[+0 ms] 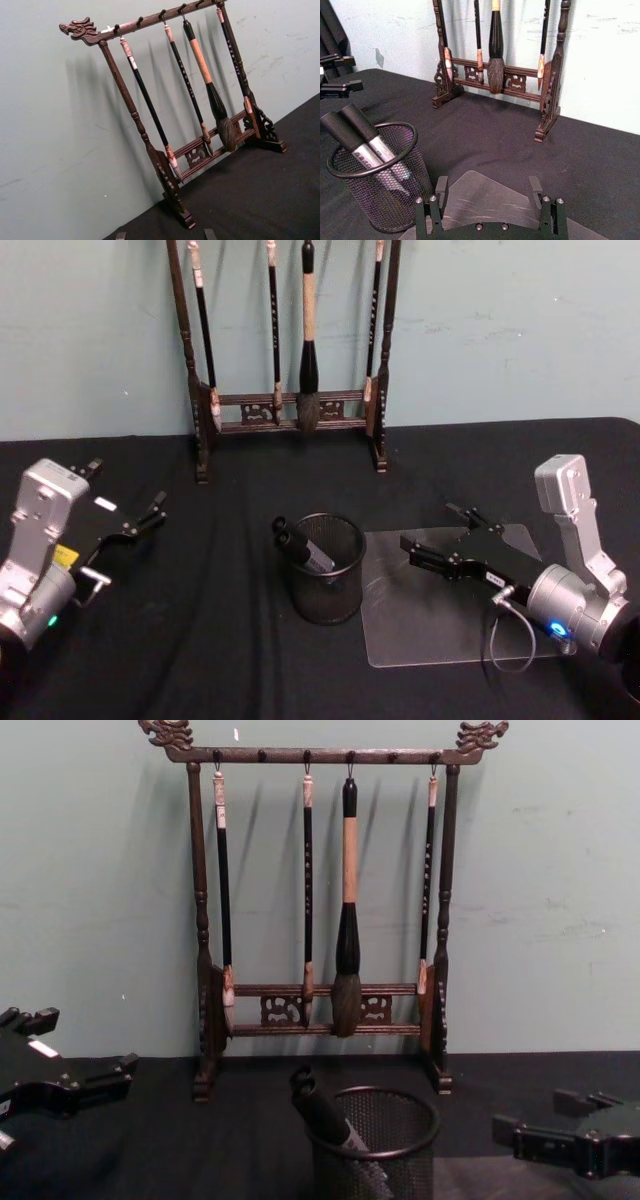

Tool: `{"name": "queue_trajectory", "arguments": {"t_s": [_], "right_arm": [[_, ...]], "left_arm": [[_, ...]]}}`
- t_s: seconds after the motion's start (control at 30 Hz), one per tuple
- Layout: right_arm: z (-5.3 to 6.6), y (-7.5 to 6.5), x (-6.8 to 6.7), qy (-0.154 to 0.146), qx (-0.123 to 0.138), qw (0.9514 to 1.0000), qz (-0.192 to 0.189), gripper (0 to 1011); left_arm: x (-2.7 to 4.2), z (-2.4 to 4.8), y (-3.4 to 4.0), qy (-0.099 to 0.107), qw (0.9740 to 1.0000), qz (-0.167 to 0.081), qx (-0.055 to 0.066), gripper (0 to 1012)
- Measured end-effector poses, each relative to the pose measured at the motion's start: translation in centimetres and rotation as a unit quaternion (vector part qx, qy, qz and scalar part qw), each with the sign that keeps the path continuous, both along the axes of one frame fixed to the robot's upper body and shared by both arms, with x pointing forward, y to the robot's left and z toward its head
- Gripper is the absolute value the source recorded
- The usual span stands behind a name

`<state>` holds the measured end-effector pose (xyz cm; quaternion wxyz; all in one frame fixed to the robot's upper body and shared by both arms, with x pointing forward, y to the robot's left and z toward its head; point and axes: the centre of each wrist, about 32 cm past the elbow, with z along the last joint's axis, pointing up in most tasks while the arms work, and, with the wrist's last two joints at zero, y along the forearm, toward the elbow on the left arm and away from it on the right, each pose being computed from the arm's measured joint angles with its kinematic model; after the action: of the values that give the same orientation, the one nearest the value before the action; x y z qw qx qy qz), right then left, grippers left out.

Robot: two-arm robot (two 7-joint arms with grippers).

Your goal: Pick up the water-based marker from the table and place it into the pen holder.

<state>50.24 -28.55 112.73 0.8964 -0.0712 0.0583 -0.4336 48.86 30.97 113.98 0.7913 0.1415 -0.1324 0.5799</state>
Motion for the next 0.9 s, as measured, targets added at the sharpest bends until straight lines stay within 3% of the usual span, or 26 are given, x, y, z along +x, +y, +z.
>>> {"name": "queue_trajectory", "arguments": {"t_s": [0.9], "right_arm": [[-0.02, -0.04, -0.04, -0.001, 0.0, 1.0, 0.001, 1003]], "left_arm": [[0.0, 0.0, 0.0, 0.0, 1.0, 0.0, 0.0, 1009]]}}
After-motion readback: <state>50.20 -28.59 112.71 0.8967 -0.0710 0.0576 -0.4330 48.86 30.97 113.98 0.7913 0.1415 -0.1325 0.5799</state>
